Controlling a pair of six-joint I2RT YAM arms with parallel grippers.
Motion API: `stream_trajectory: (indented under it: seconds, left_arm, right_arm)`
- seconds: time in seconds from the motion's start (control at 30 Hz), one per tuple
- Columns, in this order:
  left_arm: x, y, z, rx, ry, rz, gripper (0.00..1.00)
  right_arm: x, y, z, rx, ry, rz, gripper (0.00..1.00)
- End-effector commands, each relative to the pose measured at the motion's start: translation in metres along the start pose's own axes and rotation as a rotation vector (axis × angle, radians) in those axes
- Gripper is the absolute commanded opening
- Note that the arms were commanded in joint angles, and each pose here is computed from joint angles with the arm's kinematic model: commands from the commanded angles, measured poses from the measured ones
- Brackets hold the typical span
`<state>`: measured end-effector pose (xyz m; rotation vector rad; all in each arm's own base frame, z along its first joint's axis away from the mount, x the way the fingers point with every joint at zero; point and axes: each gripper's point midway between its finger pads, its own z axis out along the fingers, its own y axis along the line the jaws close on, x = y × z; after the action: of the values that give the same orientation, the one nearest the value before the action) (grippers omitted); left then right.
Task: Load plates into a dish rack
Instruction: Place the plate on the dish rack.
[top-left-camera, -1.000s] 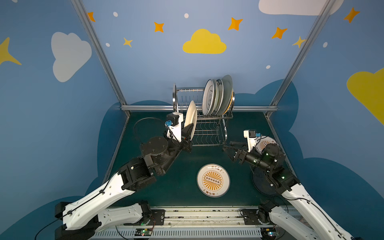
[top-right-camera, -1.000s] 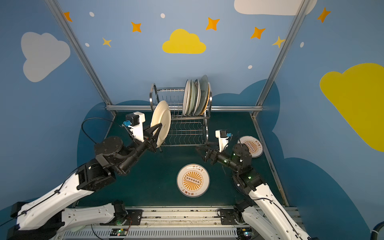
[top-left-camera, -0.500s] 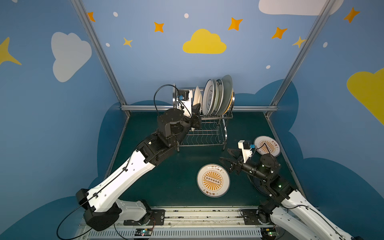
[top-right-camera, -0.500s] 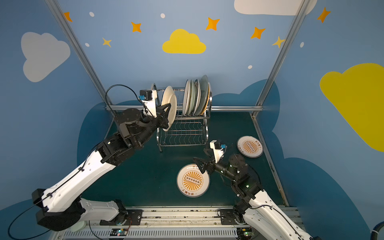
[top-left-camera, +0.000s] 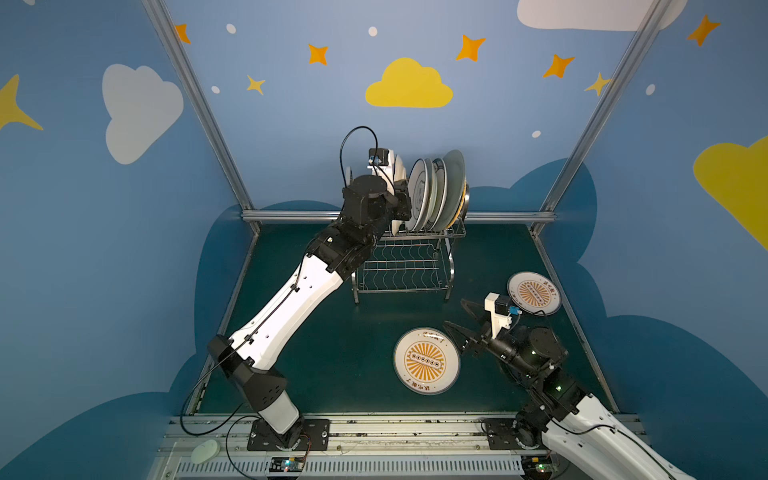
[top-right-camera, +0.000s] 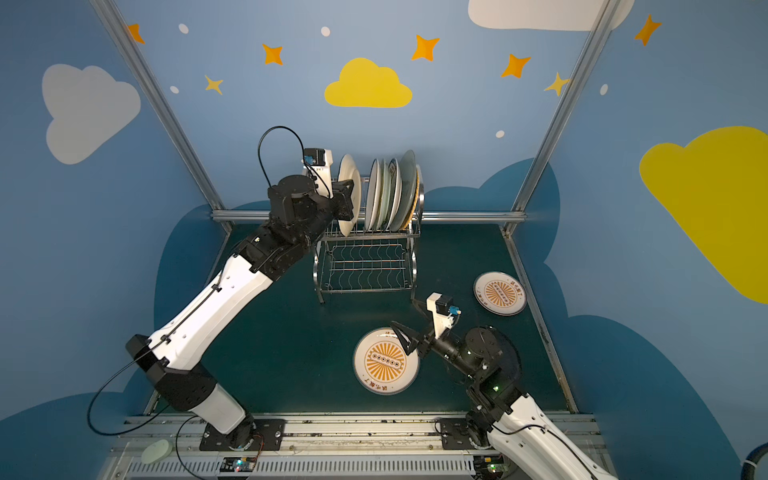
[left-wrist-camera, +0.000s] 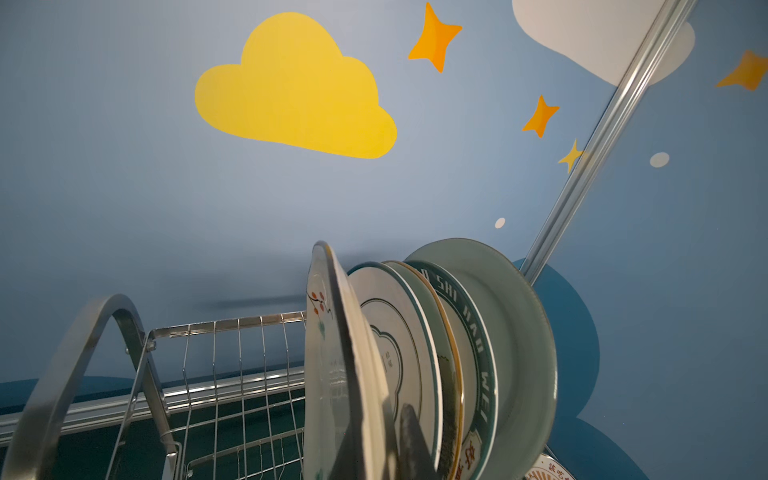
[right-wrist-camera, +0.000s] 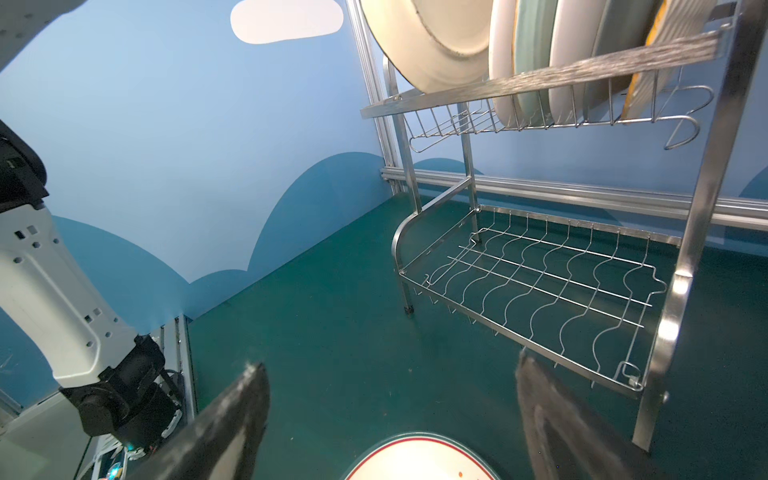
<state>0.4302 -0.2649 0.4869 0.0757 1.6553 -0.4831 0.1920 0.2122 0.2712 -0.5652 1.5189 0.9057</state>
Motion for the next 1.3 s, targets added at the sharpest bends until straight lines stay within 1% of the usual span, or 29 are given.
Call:
stream_trajectory:
  seconds: [0.0,0.27,0.43,0.6,1.27]
  left_arm:
    - [-0.054,-0.002,-0.007,0.032,-0.142,-0.063,0.04]
    - [-0.052,0.002,0.021,0.014,-0.116,-0.068,0.04]
    - [-0.054,0.001,0.030,0.016,-0.116,-0.086,0.04]
    - [-0.048,0.003,0.042,-0.008,-0.099,-0.083,0.04]
    - [-0.020,0.016,0.062,-0.085,-0.041,-0.057,0.04]
  right_arm:
    - [-0.015,0.002,-0.002,0.003,-0.076,-0.049,0.91]
    - [-0.007,0.003,0.006,-0.002,-0.036,-0.054,0.91]
    - [-0.003,0.003,0.009,-0.001,-0.022,-0.053,0.91]
    - [-0.001,0.003,0.010,0.001,-0.012,-0.054,0.91]
    - [0.000,0.003,0.011,0.011,0.005,-0.048,0.91]
